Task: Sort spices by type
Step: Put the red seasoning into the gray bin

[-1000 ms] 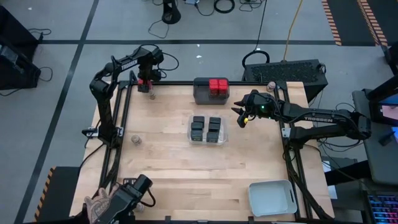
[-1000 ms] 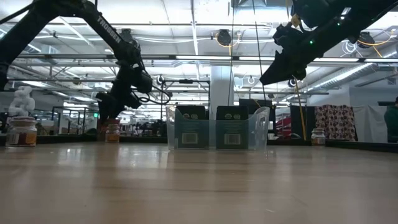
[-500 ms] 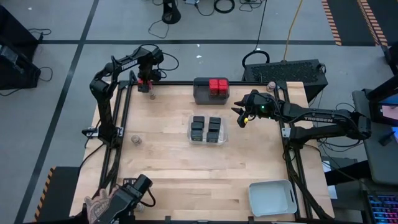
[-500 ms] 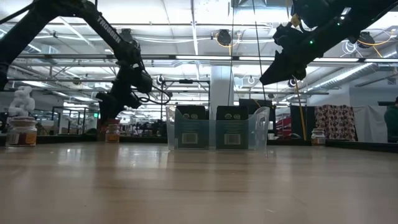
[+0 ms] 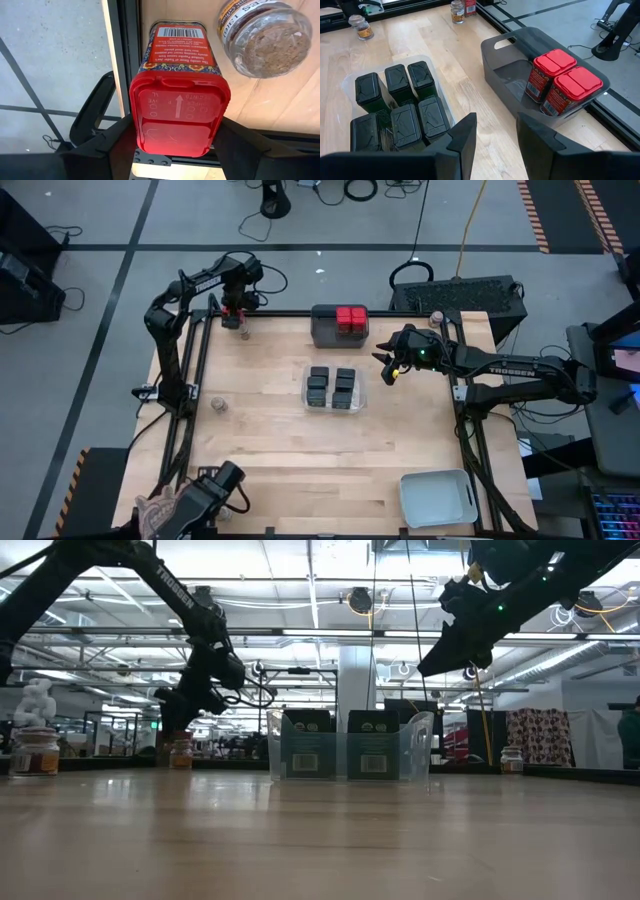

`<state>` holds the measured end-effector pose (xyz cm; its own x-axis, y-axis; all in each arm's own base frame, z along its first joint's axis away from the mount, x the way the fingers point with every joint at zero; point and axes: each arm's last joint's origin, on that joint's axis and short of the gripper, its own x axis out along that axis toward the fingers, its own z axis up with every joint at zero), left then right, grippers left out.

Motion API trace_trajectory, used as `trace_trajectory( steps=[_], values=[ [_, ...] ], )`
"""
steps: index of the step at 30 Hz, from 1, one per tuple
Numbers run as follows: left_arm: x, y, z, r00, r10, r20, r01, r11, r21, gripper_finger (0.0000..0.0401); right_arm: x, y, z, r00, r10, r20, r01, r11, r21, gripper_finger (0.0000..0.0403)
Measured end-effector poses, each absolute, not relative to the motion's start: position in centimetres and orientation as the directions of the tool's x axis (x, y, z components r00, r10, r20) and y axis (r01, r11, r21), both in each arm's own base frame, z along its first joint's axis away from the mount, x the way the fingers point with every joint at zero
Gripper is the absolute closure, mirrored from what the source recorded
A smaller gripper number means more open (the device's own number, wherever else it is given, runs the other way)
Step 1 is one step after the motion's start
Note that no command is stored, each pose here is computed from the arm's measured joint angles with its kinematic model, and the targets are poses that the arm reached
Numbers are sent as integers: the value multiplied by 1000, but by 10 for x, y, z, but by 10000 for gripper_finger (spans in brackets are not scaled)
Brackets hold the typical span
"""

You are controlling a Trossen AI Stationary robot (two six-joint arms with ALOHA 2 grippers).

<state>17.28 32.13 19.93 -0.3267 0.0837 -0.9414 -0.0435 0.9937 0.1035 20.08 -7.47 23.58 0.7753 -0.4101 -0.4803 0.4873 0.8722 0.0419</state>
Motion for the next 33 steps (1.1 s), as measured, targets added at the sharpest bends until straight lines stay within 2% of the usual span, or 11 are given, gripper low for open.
trace_trajectory(
  steps=[10,17,23,33],
  values=[
    [169,314,236,-280,150,-948,-65,983,174,169,201,-75,236,777,-411,-477,486,873,39,282],
    [176,305,266,-141,269,-953,-37,960,277,169,201,-75,236,777,-411,-477,484,874,36,282],
    [184,294,283,-123,355,-927,41,935,353,170,201,-75,236,777,-411,-477,484,874,36,282],
    [231,265,293,17,445,-895,255,864,435,170,201,-75,236,777,-411,-477,484,874,35,282]
  ],
)
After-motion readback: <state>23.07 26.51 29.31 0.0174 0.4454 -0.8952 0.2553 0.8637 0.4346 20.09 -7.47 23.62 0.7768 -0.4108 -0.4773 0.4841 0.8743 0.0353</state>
